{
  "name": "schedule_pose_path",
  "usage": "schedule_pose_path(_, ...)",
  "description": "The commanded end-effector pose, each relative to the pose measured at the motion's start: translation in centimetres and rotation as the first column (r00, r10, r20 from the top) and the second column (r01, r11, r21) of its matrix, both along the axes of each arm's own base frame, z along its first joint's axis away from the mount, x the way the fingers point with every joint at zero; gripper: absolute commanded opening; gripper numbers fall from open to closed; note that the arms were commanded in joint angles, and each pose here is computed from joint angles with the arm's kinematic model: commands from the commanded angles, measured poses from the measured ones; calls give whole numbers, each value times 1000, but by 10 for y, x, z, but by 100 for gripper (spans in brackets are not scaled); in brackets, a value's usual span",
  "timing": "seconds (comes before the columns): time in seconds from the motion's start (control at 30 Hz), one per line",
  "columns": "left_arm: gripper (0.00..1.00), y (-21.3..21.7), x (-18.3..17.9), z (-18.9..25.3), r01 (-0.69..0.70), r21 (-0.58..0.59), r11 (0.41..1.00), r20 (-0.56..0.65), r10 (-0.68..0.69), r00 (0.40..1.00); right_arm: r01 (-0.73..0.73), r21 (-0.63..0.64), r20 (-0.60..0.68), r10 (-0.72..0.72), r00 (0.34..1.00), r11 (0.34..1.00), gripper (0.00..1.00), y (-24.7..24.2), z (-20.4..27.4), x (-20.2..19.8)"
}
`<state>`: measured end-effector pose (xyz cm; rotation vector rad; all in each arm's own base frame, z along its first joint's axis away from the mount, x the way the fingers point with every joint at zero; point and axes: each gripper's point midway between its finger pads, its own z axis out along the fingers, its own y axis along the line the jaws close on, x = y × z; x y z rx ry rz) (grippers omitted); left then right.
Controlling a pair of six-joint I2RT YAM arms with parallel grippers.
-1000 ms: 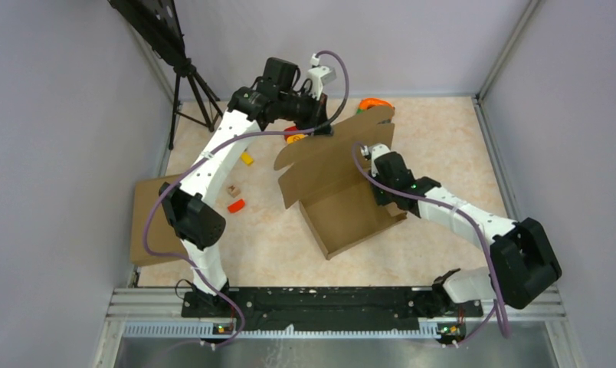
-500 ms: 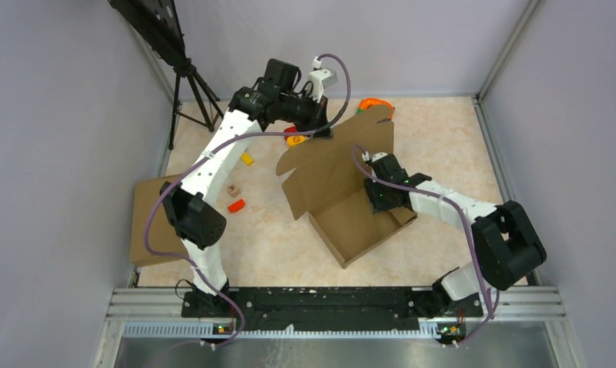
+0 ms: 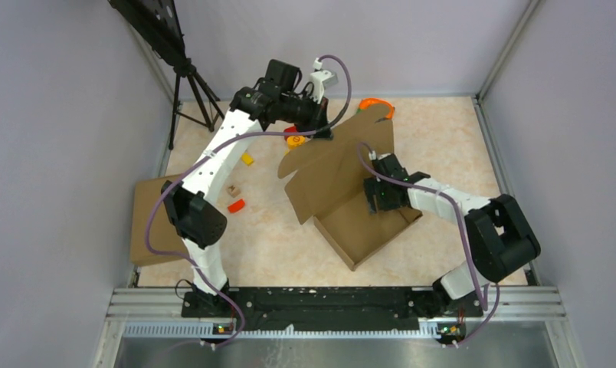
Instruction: Fold the paper box
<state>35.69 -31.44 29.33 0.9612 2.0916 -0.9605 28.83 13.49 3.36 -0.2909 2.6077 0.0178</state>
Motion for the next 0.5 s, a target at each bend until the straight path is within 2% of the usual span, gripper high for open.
schedule_pose_path(0.0,2,-3,-1,6,34,-16,999,15,-33,999,41,58,41,-43,998,997,70,4,20,14)
schedule_pose_path(0.1,2,-2,0,6,31,-11,999,18,-30,999,20,111,108,-32,994,994,54,11,49,20)
schedule_pose_path(0.17,2,-3,1,5,30,-7,1000,17,-30,999,8,106,147,-23,989,994,39,9,67,24)
schedule_pose_path(0.3,2,-3,2,5,28,-3,1000,16,-28,999,70,-13,163,-67,984,997,0,-16,73,28)
schedule_pose_path(0.47,2,-3,2,4,30,-4,1000,14,-29,999,53,-119,56,-47,997,992,0,-26,43,21)
